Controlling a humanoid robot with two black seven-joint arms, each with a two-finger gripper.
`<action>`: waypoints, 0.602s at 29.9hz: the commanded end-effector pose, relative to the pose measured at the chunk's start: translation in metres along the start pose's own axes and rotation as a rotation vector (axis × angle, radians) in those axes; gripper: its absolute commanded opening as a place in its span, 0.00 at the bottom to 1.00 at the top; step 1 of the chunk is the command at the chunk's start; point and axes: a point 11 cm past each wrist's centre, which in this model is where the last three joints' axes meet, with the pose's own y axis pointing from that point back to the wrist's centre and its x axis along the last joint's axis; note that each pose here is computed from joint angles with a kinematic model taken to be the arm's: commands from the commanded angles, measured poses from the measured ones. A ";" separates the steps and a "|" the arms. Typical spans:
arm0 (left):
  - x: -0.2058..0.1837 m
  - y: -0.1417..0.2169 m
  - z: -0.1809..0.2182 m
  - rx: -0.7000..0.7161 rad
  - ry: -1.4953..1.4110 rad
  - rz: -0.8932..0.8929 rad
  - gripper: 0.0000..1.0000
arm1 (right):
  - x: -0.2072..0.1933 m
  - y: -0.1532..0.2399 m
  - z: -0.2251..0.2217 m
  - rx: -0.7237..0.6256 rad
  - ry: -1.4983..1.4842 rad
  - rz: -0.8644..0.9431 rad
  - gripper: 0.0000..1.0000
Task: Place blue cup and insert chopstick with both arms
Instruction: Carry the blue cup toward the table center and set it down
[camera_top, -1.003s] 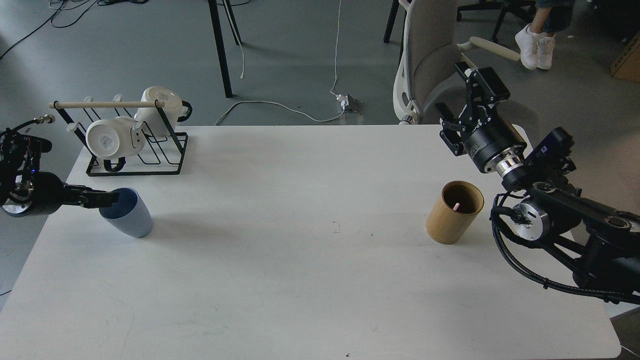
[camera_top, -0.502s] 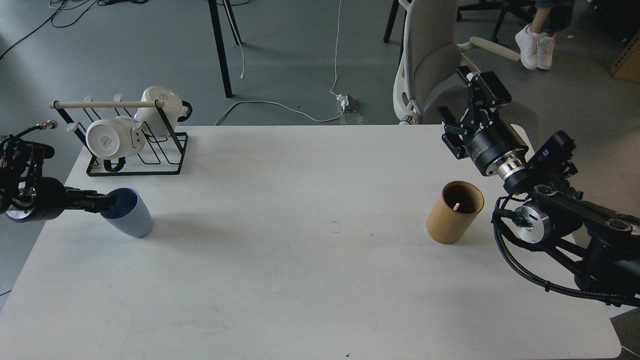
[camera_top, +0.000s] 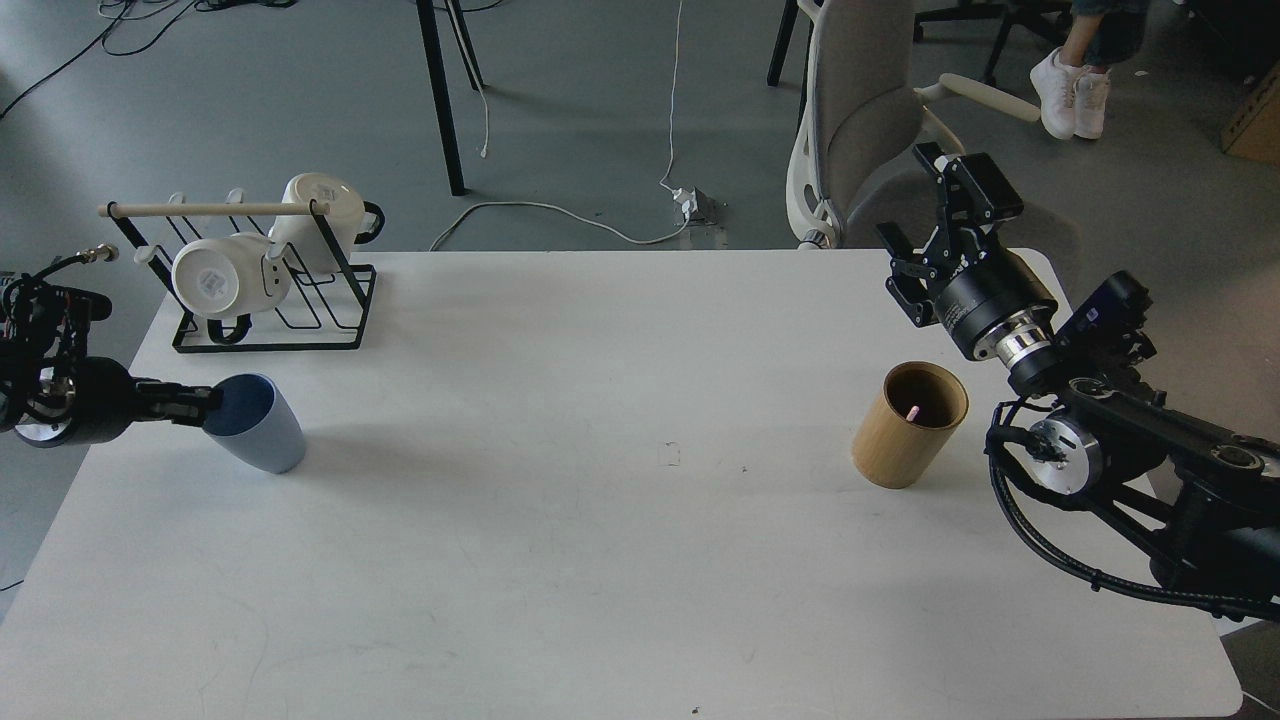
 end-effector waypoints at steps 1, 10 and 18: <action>0.005 -0.001 0.007 -0.020 -0.004 0.015 0.04 | 0.004 0.002 0.001 -0.005 0.005 0.007 0.95; 0.074 0.012 0.071 -0.214 -0.035 0.158 0.04 | 0.043 -0.007 -0.023 0.071 0.003 0.130 0.95; 0.149 -0.029 0.231 -0.385 -0.405 0.139 0.04 | 0.089 -0.004 -0.034 0.096 0.021 0.229 0.95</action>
